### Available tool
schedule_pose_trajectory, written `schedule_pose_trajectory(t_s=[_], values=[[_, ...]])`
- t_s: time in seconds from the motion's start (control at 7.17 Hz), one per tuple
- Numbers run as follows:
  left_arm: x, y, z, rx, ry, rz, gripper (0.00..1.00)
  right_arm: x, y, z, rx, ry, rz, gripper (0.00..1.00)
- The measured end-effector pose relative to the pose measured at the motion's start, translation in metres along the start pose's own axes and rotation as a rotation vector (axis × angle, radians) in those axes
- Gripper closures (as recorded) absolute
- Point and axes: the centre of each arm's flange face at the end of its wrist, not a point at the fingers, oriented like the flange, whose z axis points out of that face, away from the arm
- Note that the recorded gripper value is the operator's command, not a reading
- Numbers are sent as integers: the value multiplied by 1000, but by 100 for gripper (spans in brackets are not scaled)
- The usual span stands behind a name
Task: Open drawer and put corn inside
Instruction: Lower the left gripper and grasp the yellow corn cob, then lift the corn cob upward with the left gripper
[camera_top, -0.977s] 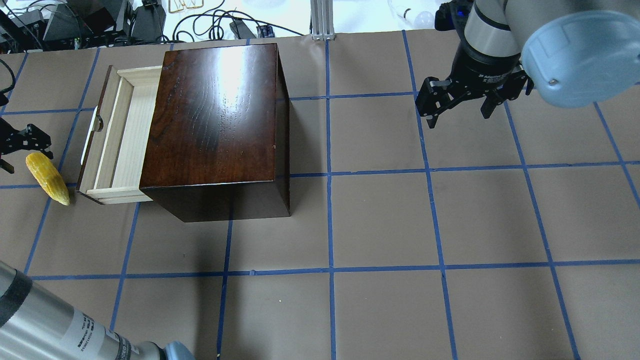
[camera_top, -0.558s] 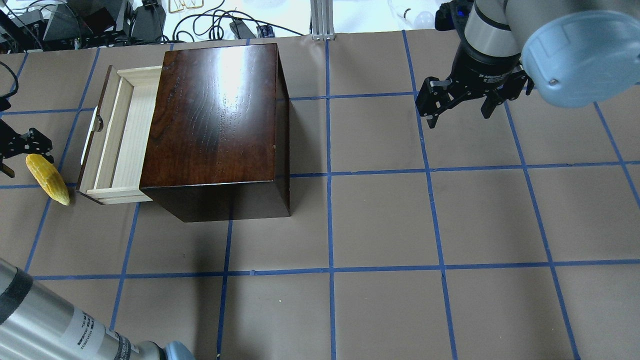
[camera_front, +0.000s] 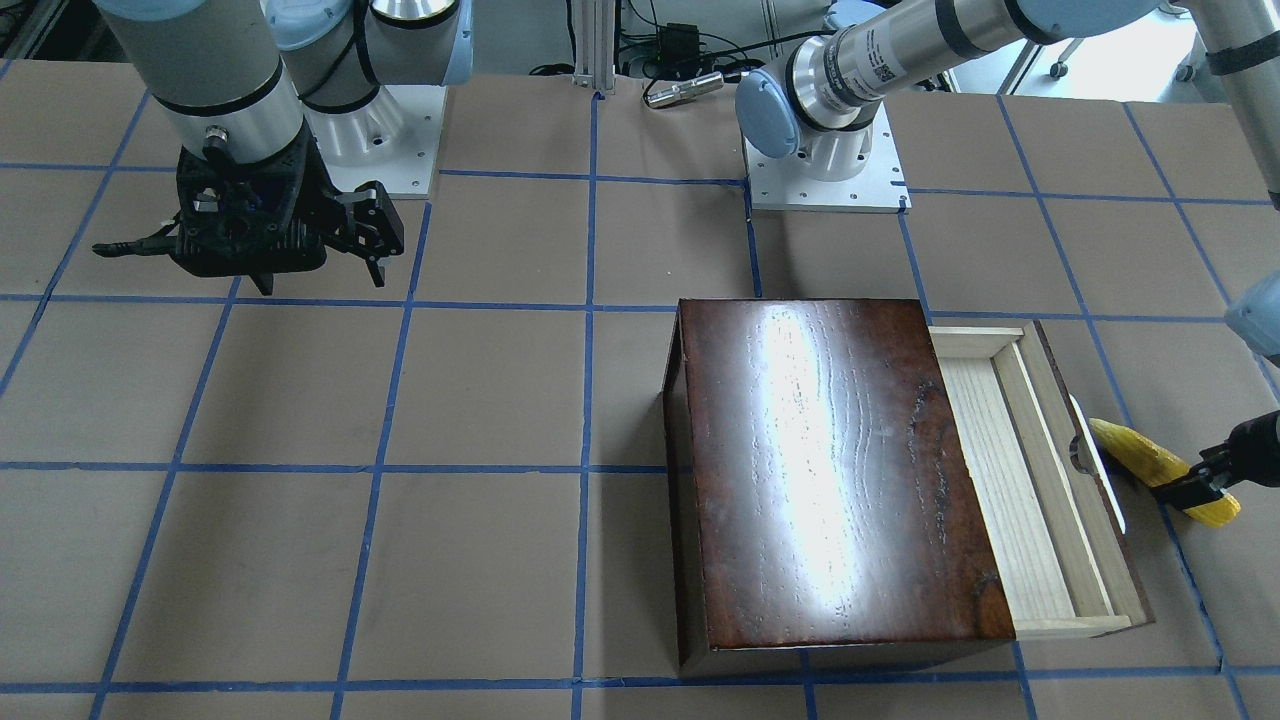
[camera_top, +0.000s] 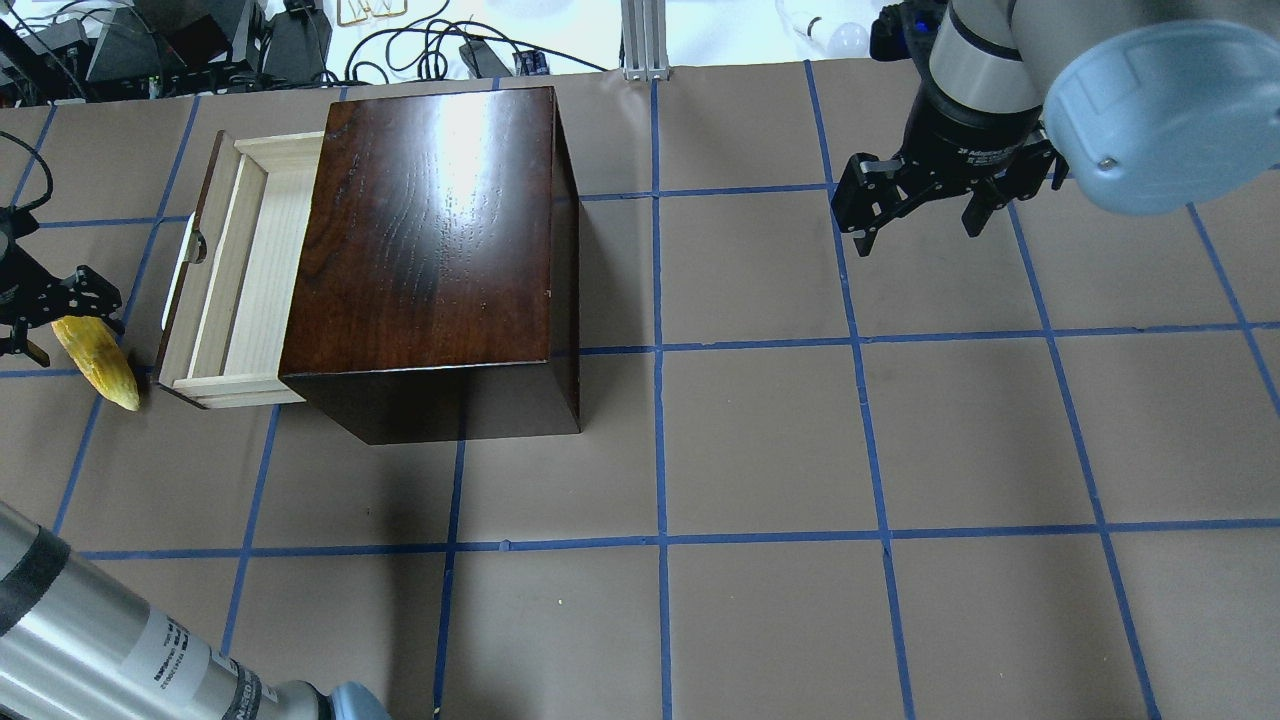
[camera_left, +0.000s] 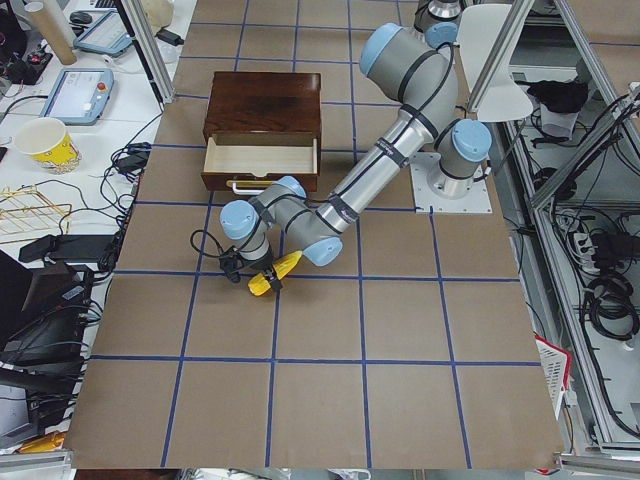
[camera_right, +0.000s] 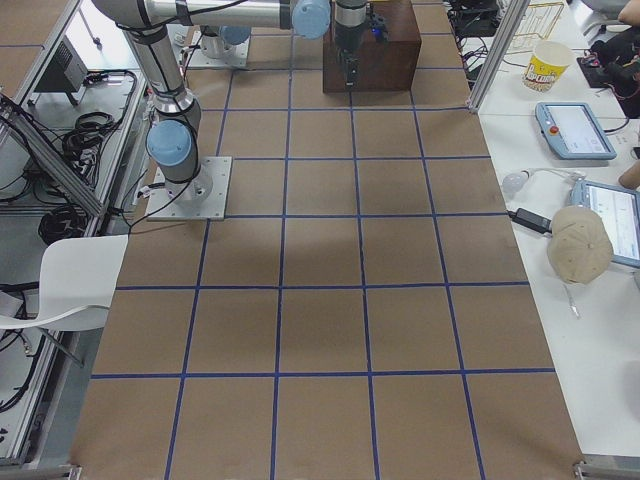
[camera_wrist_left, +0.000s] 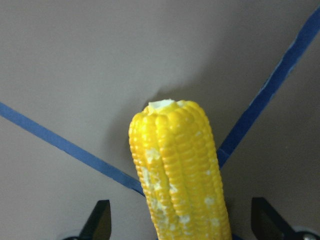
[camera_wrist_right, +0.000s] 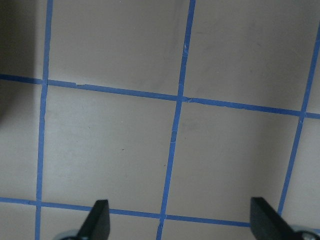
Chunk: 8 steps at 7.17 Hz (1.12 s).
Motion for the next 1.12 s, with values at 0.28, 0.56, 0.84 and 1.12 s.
schedule_pose_trajectory(t_s=[0.28,0.56,0.84,1.12], values=[[0,-1,4,-6,3,0,83,0,0,0,0,0,0,0],[1,-1,4,-3,12,5,96,0,0,0,0,0,-1,0],[2,-2,-11,22,11,15,99,-1,0,0,0,0,-1,0],[10,-1,-45,74,-1,35,99,0,0,0,0,0,0,0]])
